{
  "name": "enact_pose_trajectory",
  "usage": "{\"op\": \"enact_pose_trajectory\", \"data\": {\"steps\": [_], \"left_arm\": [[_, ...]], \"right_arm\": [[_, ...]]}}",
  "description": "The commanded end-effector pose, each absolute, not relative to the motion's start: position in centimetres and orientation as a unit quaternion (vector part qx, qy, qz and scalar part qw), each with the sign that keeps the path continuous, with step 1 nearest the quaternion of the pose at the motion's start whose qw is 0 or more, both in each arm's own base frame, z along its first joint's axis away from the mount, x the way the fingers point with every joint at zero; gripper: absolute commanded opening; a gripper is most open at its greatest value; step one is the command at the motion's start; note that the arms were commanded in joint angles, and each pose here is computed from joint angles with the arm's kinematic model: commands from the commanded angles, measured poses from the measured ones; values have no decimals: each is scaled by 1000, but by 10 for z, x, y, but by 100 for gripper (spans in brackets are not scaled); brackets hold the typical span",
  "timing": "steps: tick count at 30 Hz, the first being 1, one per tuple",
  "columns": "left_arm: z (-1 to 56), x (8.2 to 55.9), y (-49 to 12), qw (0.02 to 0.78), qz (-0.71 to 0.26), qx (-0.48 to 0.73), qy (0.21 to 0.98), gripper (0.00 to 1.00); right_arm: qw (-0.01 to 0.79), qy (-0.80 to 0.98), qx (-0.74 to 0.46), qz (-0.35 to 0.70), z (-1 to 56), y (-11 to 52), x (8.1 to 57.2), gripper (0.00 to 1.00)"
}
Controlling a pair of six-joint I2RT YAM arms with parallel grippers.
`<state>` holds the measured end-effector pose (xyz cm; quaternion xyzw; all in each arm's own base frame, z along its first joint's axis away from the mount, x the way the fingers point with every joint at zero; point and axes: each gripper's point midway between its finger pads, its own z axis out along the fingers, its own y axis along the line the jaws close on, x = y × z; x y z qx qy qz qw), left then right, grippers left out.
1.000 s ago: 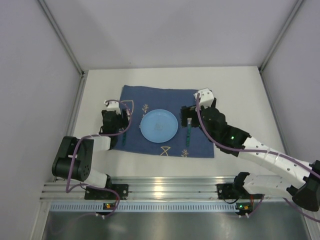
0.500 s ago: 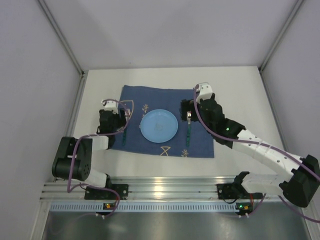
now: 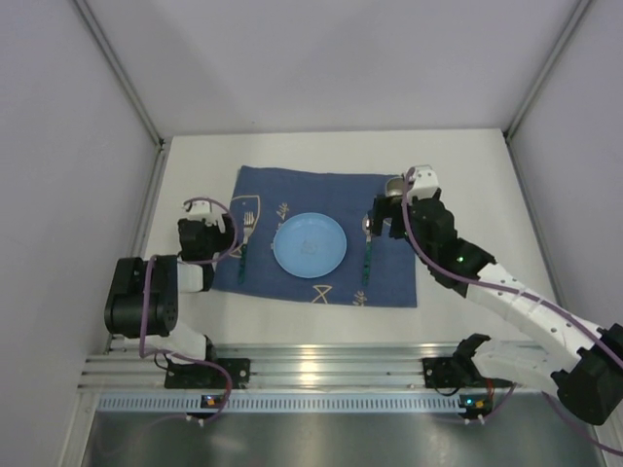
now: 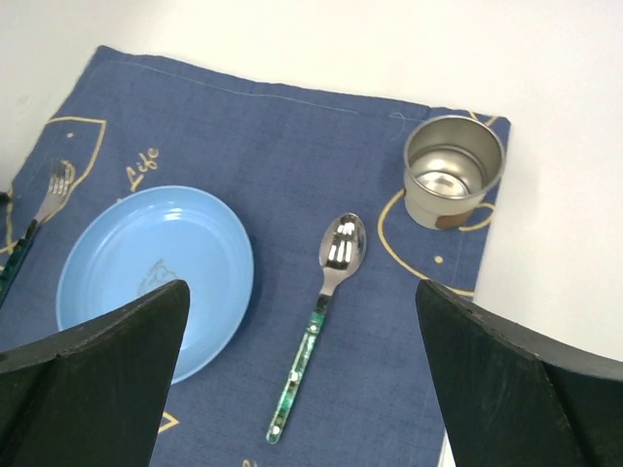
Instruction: Set the dinner table for one person
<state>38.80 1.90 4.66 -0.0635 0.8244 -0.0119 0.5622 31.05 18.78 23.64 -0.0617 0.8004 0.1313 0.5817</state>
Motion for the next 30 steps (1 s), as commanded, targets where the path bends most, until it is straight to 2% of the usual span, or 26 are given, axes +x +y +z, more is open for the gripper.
{"op": "enact_pose_trajectory", "data": {"steps": [1, 3, 7, 8, 14, 17, 19, 22, 24, 25, 30], "left_arm": [[82, 408, 6, 618, -31, -24, 785, 94], [78, 406, 1, 617, -14, -19, 786, 99], [76, 399, 7, 625, 1, -36, 780, 98], [97, 389, 9, 685, 7, -29, 728, 98], [94, 383, 10, 680, 28, -53, 730, 98], [84, 394, 7, 651, 24, -48, 757, 99], [85, 390, 7, 653, 21, -49, 756, 99], [84, 390, 7, 653, 22, -46, 755, 99], [83, 393, 4, 651, 19, -39, 758, 98], [83, 392, 5, 651, 19, -40, 758, 99], [83, 392, 5, 651, 20, -40, 758, 98]], "right_arm": [[603, 786, -32, 130, 245, 172, 318, 100], [612, 784, -14, 102, 235, 155, 320, 100], [652, 754, 60, 51, 226, 113, 325, 100], [649, 756, 82, 36, 219, 99, 325, 100], [639, 756, 125, -61, 194, 48, 318, 100], [638, 751, 131, -106, 185, 20, 321, 100], [635, 763, 82, -89, 171, 14, 330, 100], [651, 755, -54, -58, 158, 28, 340, 100], [659, 750, -20, -57, 151, 19, 348, 100], [696, 716, 2, -52, 166, 11, 355, 100], [709, 704, -45, -23, 137, 18, 376, 100]]}}
